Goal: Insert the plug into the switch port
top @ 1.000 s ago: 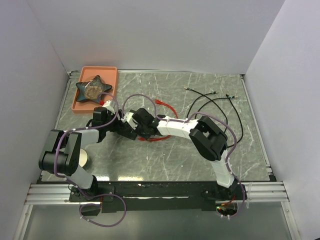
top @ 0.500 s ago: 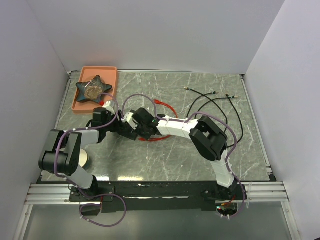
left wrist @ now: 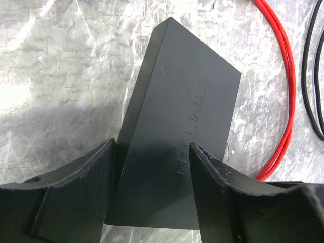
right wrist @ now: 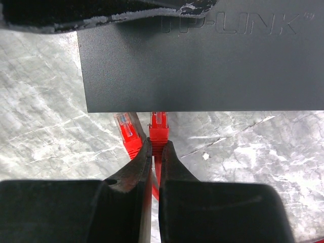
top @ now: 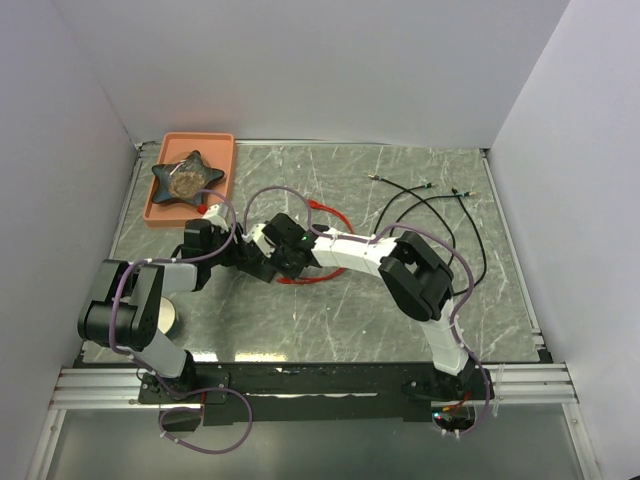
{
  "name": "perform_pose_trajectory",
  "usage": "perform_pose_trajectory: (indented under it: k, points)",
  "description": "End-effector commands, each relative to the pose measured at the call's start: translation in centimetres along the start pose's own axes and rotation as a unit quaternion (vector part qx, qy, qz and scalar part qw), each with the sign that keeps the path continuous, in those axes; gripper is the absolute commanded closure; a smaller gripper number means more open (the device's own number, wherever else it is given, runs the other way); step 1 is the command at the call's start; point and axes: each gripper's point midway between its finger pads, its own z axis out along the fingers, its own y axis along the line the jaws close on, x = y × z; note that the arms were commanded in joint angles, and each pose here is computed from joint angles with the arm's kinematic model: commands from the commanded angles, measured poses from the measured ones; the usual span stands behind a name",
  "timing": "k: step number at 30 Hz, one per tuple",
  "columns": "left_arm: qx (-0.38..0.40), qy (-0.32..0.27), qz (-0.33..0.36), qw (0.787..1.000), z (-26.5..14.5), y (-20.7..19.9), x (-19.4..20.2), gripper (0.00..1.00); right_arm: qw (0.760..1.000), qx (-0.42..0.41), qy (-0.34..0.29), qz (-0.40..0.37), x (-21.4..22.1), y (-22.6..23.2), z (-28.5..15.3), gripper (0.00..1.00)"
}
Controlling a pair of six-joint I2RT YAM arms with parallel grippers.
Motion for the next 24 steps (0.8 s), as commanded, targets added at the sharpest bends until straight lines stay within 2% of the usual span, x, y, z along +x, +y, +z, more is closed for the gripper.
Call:
perform_pose_trajectory:
  k: [1,17,24]
  points:
    - [0.125,0.062,-0.028,0.990,-1.5,-5.4,2.8,0.38,0.983,0.001,-0.182,0.000,-11.5,-0.2,-1.6,1.00]
    - [0.165,0.097,-0.034,0.981,-1.8,-6.7,4.7,0.42,0.974,0.019,-0.227,-0.020,-13.8,-0.8,-1.2,1.00]
    - [0.160,0.115,-0.040,0.980,-1.5,-6.4,5.8,0.43,0.967,0.020,-0.252,-0.024,-15.2,-1.0,-1.8,1.00]
